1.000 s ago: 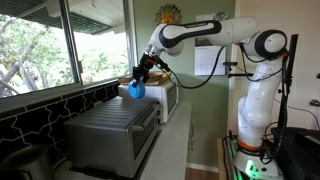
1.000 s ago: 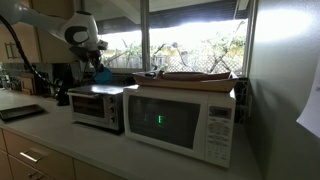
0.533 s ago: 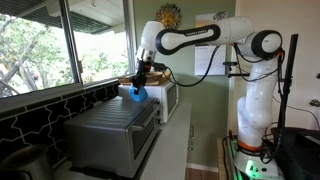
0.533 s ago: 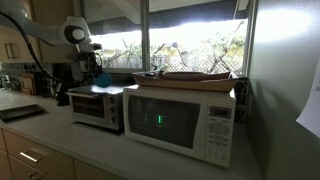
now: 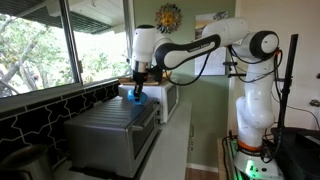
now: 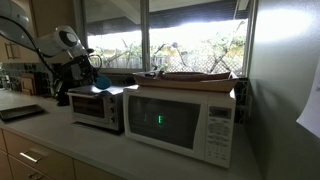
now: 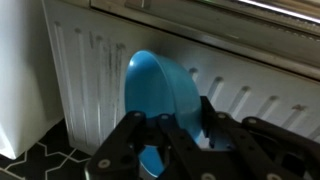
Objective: Put the bowl upright
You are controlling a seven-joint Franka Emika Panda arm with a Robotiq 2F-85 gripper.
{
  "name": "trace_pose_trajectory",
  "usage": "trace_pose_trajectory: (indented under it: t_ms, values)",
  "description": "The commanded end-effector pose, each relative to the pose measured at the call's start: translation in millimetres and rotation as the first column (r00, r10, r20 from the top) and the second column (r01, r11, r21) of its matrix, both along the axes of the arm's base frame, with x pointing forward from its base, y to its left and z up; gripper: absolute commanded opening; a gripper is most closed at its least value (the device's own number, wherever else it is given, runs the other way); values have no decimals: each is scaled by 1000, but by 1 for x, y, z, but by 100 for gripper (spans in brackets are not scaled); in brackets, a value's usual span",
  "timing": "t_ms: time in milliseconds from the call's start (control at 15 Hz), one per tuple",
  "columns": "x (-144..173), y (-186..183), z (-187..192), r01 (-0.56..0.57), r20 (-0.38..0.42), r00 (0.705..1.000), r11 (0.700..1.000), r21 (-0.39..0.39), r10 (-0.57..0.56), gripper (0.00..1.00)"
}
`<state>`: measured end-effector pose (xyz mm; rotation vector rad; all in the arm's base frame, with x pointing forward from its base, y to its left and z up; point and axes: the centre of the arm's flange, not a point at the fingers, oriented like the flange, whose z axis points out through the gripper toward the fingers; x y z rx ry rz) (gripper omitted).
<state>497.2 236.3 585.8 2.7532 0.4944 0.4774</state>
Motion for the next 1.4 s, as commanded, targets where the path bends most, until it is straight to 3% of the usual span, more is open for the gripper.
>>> trace_pose_trajectory:
  t_ms: [0, 133, 200, 267, 400, 667, 800, 867, 1133, 1333]
  values:
    - [4, 19, -7, -74, 9, 997, 980, -183, 77, 10]
    - [4, 25, -13, -111, 22, 992, 954, -277, 121, 14]
    - [4, 27, -15, -126, 25, 990, 938, -324, 141, 36]
    - [4, 25, -15, -138, 34, 986, 919, -370, 161, 37]
    - [5, 24, -15, -157, 46, 979, 881, -447, 198, 51]
    - [6, 22, -15, -169, 39, 977, 877, -450, 208, 82]
    - [7, 20, -13, -153, 36, 982, 898, -412, 183, 96]
    - [24, -10, 3, -128, 32, 988, 919, -373, 151, 100]
    - [38, -60, 52, -40, 8, 999, 987, -155, 42, 100]
    - [36, -96, 86, -9, -4, 1000, 1000, 16, 9, 100]
